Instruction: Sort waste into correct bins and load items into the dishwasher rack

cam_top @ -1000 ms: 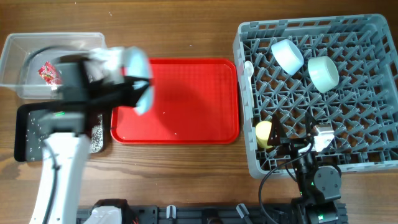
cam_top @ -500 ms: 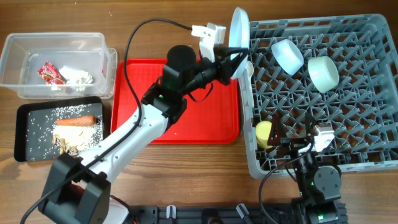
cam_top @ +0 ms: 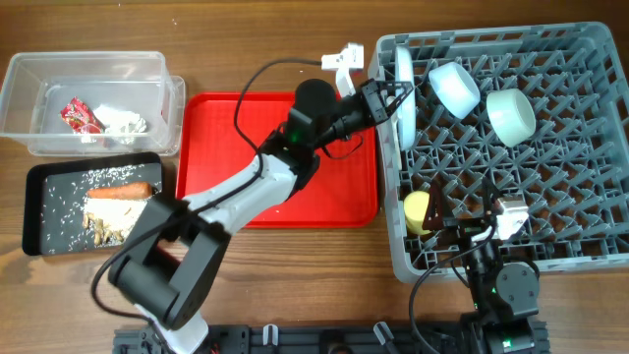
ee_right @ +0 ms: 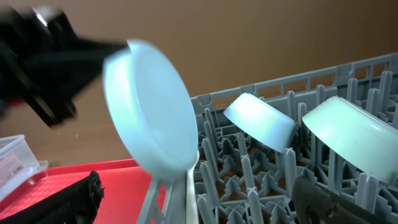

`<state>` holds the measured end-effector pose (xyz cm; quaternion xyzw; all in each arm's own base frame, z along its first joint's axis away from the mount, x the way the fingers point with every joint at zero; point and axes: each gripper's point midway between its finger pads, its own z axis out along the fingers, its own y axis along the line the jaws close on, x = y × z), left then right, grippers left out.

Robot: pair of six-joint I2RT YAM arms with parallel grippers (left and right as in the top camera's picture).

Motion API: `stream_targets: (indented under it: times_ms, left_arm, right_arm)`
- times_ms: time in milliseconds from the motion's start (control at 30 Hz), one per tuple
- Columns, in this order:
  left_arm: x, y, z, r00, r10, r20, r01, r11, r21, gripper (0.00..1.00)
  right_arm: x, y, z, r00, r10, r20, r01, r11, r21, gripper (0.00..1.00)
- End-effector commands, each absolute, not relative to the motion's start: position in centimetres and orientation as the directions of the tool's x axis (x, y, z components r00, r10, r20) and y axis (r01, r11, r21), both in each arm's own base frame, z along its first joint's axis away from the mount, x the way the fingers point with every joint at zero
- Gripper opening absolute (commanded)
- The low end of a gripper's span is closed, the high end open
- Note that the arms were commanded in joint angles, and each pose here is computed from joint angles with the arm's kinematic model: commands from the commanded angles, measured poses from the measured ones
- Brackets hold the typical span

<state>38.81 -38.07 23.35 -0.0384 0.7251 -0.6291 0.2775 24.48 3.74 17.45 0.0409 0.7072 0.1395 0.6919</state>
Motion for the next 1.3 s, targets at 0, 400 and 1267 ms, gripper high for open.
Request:
stream_targets:
  times_ms: [0, 400, 1267]
  left_arm:
    - [39.1, -38.2, 23.0, -0.859, -0.41, -0.307, 0.25, 0.187, -0.95, 0.35]
    - [40.0, -32.8, 21.7, -0.872, -0.301, -0.385, 0.286, 0.324, -0.902, 0.99]
    - [27.4, -6.6, 26.4, -0.665, -0.289, -0.689, -0.101, 0.949, -0.3, 1.0]
  right_arm:
    - [24.4, 3.7, 17.6, -0.032, 0.26, -0.965, -0.139, 0.955, 0.262, 1.0]
    - [24.4, 3.7, 17.6, -0.032, 0.26, -0.965, -0.139, 0.955, 0.262, 1.0]
    - [24.4, 3.7, 17.6, -0.033, 0.26, -0.965, -0.139, 0.955, 0.262, 1.0]
